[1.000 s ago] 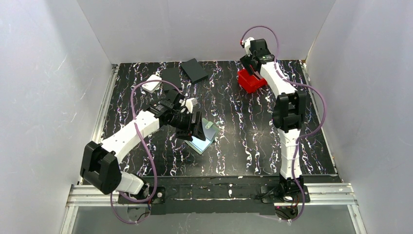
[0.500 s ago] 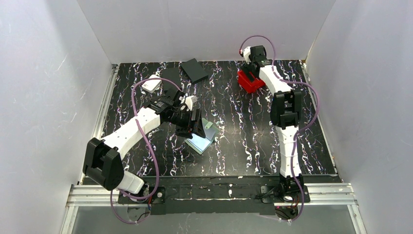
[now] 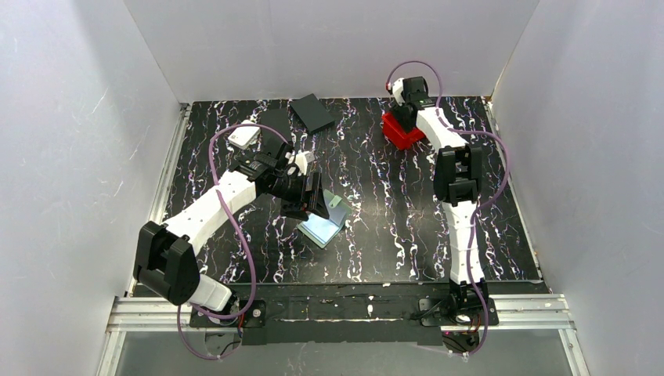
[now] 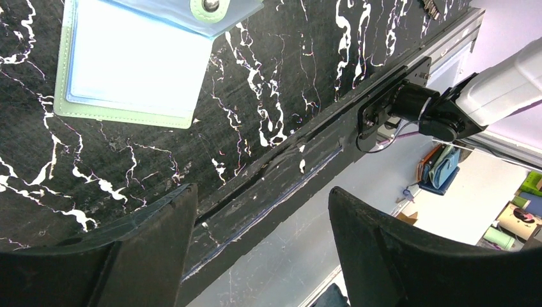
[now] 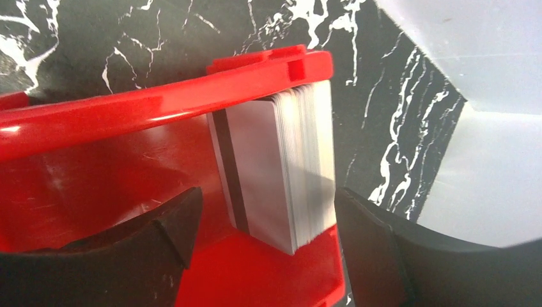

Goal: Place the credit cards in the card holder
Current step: Pick up the credit card from the storage box.

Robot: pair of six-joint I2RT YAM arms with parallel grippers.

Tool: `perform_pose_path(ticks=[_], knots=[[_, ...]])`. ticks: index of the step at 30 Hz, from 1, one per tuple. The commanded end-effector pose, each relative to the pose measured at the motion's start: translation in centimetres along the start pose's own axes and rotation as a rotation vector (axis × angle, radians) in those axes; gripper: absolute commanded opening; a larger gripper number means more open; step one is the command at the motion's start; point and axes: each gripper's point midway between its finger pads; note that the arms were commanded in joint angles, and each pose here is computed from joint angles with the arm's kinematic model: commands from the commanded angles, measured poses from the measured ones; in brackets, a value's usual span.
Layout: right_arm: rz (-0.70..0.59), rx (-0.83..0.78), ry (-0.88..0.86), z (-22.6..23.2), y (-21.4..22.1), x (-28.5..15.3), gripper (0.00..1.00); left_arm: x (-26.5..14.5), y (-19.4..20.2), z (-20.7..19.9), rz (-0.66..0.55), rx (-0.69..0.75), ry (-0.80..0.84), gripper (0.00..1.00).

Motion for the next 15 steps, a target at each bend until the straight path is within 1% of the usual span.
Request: perform_pose_path(ticks=[1,4,7,9,15], knots=[[-0.032,0.009,0.049,-1.7,-1.0,0.4,0.82,-0.7,-0.4,-1.0,0.003,0.012,0.029,0.74],[-0.022,0.01,0.065,-1.8,-0.7,0.7,0.76,-0.6,-0.5,-1.0,0.003,0.008,0.027,0.74],[-0.009,0.01,0.085,-2.0,-0.5,0.9,0.73,-0.6,-0.4,-1.0,0.006,0.005,0.027,0.74],[-0.008,0.016,0.109,-2.6,-0.6,0.7,0.68,-0.6,-0.4,-0.9,0.005,0.003,0.027,0.74],[-0.026,0.031,0.152,-4.0,-1.4,0.0,0.61,-0.7,-0.5,-1.0,0.003,0.001,0.028,0.74]])
Point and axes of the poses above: each gripper's point midway between its finger pads, its own x axis out along the fingers, its own z axis along the line the jaws close on, y = z × x, and after that the axes turned 8 degrees about -x, right-handed
